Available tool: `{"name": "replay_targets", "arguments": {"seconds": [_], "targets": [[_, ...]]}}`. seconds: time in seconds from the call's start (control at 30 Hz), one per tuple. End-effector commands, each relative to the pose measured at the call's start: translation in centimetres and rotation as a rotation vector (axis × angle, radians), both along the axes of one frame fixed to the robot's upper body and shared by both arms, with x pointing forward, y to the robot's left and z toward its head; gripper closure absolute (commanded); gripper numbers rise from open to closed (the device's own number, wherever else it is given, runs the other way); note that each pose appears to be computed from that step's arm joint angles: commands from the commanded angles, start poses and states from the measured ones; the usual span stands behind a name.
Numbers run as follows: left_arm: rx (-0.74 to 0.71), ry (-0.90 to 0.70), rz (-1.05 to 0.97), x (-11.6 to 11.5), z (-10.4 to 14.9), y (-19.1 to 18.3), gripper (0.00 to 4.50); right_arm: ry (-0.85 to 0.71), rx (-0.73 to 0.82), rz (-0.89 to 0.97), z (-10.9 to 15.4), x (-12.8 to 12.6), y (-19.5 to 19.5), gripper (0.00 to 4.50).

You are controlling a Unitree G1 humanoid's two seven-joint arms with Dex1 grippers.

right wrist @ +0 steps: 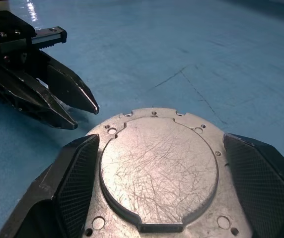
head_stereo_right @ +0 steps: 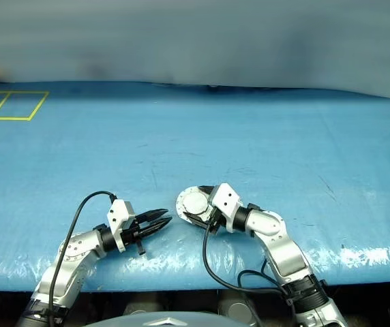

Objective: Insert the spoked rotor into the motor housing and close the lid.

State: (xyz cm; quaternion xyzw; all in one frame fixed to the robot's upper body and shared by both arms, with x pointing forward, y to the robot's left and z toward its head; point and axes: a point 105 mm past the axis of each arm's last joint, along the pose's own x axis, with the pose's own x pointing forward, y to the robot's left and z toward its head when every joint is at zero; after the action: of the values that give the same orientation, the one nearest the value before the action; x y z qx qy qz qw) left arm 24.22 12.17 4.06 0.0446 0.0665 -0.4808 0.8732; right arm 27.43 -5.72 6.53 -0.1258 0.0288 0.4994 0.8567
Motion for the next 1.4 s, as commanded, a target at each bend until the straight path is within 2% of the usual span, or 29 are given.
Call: {"name": "replay_targets", "arguments": {"seconds": [0.03, 0.1, 0.17, 0.57, 0.93, 1.17, 1.3, 1.4], "targets": [[-0.01, -0.044, 0.008, 0.1, 1.2, 0.1, 3.36, 0.012, -0.039, -0.039, -1.1, 0.4, -0.5, 0.51], [-0.009, -0.043, 0.011, 0.1, 1.2, 0.1, 3.36, 0.017, -0.041, -0.053, -1.3, 0.6, -0.7, 0.91], [-0.007, -0.043, 0.013, 0.1, 1.2, 0.2, 3.36, 0.017, -0.037, -0.059, -1.3, 0.7, -0.8, 1.51], [-0.007, -0.029, 0.015, 0.0, 0.7, 0.1, 3.36, 0.072, 0.127, 0.0, 1.6, 0.5, -0.2, 1.51], [-0.014, -0.021, 0.02, -0.1, 0.3, -0.1, 3.36, 0.022, -0.033, -0.003, -0.5, 0.7, -0.6, 1.51], [-0.015, -0.011, 0.018, -0.3, 0.0, -0.2, 3.36, 0.034, -0.012, 0.003, -0.6, 0.8, -0.6, 1.51], [-0.013, -0.004, 0.015, -0.4, -0.2, -0.2, 3.36, 0.075, 0.073, 0.034, 0.8, 0.6, -0.4, 1.51], [-0.014, -0.002, 0.014, -0.4, -0.2, -0.2, 3.36, 0.06, 0.054, 0.058, 1.2, 0.5, -0.3, 1.51]]}}
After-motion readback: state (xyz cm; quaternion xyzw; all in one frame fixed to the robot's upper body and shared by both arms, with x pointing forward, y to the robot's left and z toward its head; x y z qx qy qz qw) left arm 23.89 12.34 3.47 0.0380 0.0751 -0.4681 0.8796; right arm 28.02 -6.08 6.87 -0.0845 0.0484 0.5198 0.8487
